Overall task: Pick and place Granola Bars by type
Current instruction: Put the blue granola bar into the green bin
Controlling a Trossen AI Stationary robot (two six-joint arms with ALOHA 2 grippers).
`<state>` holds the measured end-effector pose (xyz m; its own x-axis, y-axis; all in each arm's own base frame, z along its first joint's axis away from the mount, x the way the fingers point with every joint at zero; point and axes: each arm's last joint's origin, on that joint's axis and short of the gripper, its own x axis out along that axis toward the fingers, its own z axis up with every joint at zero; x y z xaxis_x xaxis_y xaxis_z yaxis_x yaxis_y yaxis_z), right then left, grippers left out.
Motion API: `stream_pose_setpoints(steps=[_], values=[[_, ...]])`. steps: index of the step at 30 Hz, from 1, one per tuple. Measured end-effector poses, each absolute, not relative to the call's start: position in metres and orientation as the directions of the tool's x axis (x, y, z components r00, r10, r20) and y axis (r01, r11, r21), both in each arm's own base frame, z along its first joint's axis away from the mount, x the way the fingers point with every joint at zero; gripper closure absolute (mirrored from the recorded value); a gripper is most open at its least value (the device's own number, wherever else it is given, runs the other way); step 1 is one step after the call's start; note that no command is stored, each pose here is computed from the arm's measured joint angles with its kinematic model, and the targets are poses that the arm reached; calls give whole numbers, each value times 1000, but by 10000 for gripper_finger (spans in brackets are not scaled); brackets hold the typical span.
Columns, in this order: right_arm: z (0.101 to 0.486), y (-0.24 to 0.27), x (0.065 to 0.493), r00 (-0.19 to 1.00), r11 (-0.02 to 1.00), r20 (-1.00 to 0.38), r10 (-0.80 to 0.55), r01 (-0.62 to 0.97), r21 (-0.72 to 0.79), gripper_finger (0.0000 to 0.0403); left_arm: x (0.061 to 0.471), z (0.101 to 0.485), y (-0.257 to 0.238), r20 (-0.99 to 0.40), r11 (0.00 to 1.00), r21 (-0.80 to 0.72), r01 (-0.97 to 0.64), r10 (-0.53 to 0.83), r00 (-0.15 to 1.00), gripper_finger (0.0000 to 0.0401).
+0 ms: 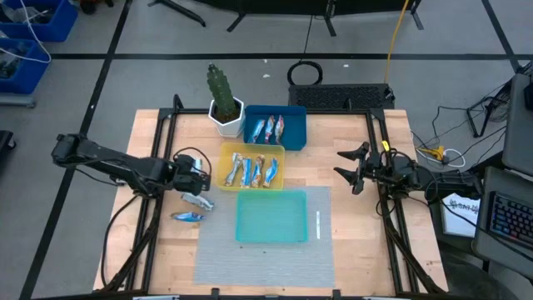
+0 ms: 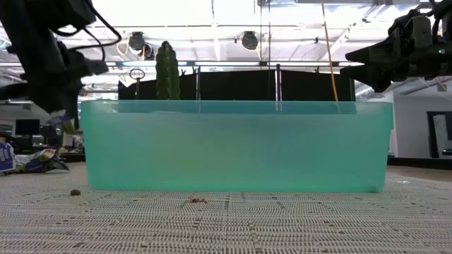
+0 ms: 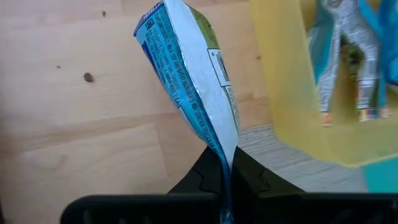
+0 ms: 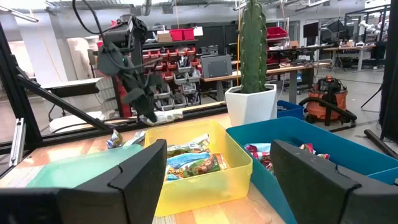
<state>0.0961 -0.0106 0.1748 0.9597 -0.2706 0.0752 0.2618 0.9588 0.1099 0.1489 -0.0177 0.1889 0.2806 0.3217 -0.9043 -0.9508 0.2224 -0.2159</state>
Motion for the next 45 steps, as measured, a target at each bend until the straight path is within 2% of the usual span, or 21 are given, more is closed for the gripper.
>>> stream_pose_setpoints(steps=[7,14,24,33,45], values=[[175,-11,96,960,959,75,-271,262,110,124,138,223,-14,-871,219,-283,-934,350,346,392],[175,-11,96,960,959,75,-270,262,110,124,126,280,-11,-848,222,-285,-932,396,354,392],[175,-11,96,960,959,75,-271,262,110,124,121,351,-10,-839,231,-321,-919,382,389,392],[175,-11,96,960,959,75,-271,262,110,124,171,393,-25,-847,315,-338,-887,308,432,392],[175,-11,96,960,959,75,-270,262,110,124,263,379,-76,-895,209,-332,-920,237,377,392]])
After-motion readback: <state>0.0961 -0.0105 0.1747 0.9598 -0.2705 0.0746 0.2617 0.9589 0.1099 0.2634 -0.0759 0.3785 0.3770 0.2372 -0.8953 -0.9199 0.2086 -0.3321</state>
